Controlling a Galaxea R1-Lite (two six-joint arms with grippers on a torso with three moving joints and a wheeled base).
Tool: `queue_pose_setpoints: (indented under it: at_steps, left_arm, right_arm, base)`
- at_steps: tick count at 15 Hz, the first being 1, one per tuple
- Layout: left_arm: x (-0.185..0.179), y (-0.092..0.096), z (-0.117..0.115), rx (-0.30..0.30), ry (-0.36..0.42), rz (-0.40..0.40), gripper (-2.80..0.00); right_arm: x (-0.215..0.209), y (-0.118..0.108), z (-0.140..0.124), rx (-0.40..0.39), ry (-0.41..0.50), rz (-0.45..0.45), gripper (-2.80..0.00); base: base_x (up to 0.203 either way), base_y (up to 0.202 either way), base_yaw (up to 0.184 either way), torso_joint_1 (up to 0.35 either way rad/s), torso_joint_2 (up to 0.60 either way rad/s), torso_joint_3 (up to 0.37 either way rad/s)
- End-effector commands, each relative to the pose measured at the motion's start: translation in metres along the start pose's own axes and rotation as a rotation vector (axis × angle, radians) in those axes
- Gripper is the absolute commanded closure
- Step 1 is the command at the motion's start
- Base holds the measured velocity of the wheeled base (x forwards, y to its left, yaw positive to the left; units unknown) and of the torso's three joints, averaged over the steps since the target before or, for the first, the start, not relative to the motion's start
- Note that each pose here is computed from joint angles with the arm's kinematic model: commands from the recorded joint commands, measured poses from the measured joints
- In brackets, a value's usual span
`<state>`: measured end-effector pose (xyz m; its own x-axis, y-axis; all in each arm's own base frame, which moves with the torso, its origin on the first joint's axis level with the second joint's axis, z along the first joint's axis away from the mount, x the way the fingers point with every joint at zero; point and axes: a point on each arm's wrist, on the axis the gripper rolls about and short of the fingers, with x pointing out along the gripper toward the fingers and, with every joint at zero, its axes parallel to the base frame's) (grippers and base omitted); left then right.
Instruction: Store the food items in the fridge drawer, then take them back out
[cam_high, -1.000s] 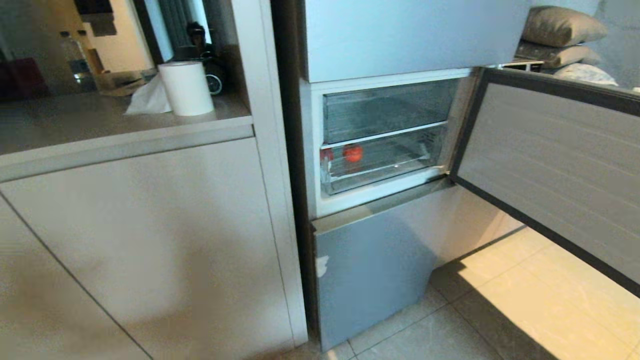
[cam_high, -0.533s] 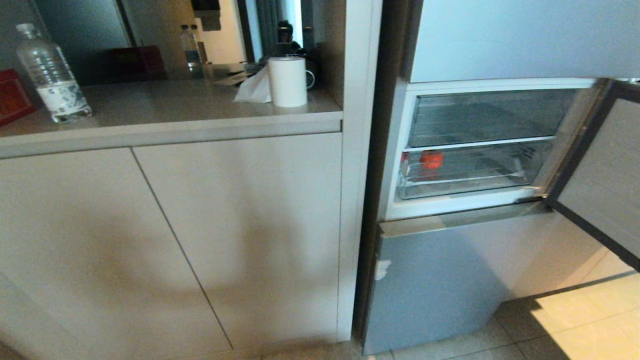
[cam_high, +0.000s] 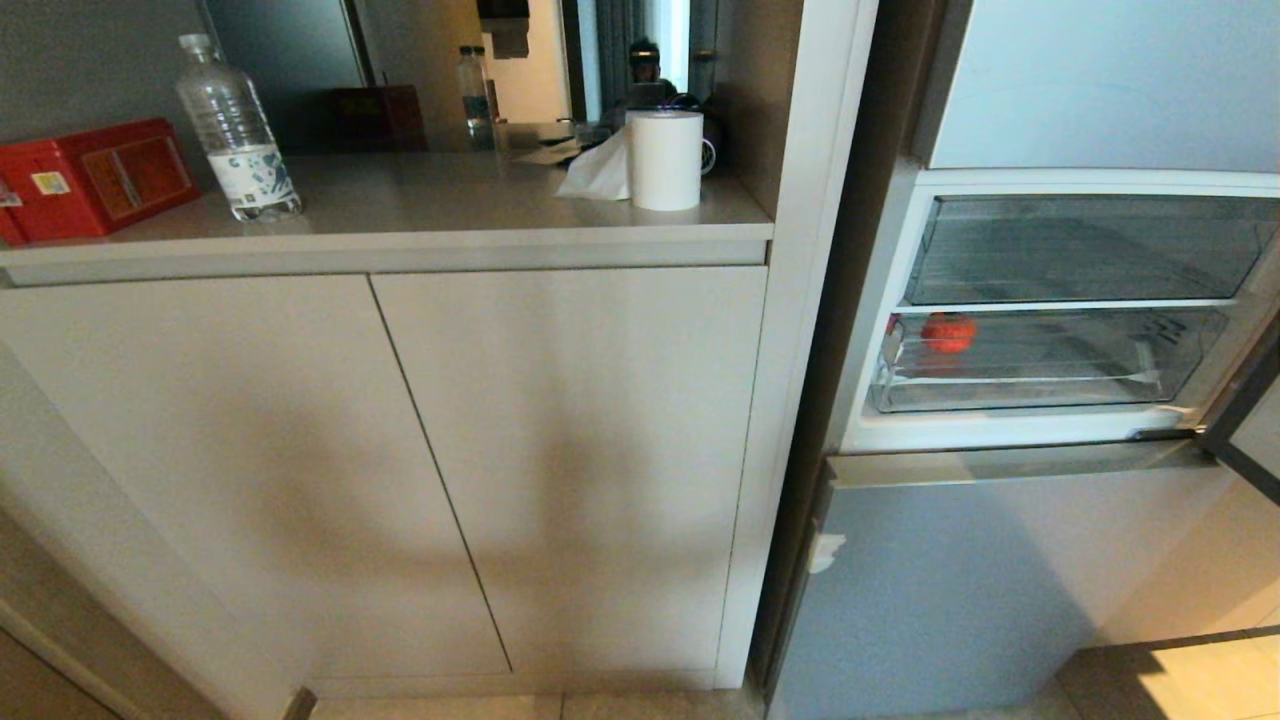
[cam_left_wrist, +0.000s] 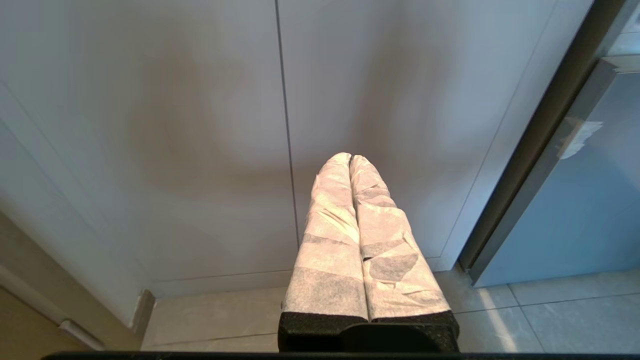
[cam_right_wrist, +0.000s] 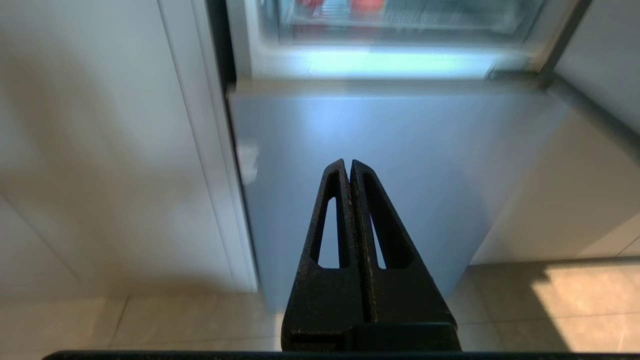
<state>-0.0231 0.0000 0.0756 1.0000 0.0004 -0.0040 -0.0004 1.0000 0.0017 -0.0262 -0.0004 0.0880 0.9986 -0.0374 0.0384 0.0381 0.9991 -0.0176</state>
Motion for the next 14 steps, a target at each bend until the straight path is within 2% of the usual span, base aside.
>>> queue_pose_setpoints:
  at_steps: [1, 4, 5, 8, 10, 12, 14]
  left_arm:
    - [0.000, 0.000, 0.000, 0.000, -0.001, 0.001, 0.00]
    - [0.000, 0.000, 0.000, 0.000, -0.001, 0.001, 0.00]
    - [0.000, 0.000, 0.000, 0.000, -0.001, 0.001, 0.00]
    - [0.000, 0.000, 0.000, 0.000, -0.001, 0.001, 0.00]
    - [0.000, 0.000, 0.000, 0.000, -0.001, 0.001, 0.00]
    - [0.000, 0.000, 0.000, 0.000, -0.001, 0.001, 0.00]
    - [0.000, 0.000, 0.000, 0.000, -0.001, 0.001, 0.00]
  right_arm:
    - [0.002, 0.000, 0.021, 0.008, 0.022, 0.000, 0.00]
    - [0.036, 0.001, 0.048, 0.057, 0.239, 0.016, 0.00]
    - [0.054, 0.001, 0.055, 0.074, 0.305, 0.031, -2.80]
    - [0.123, 0.004, 0.064, 0.111, 0.433, 0.061, -2.80]
    - [0.179, 0.006, 0.058, 0.126, 0.469, 0.071, -2.80]
    - [0.235, 0.008, 0.043, 0.134, 0.445, 0.080, -2.80]
    - [0.283, 0.010, 0.026, 0.137, 0.384, 0.090, -2.80]
  base:
    - [0.000, 0.000, 0.000, 0.000, 0.00, 0.000]
    - [0.000, 0.000, 0.000, 0.000, 0.00, 0.000]
    - [0.000, 0.000, 0.000, 0.000, 0.00, 0.000]
    - [0.000, 0.000, 0.000, 0.000, 0.00, 0.000]
    - [0.000, 0.000, 0.000, 0.000, 0.00, 0.000]
    - [0.000, 0.000, 0.000, 0.000, 0.00, 0.000]
    - [0.000, 0.000, 0.000, 0.000, 0.00, 0.000]
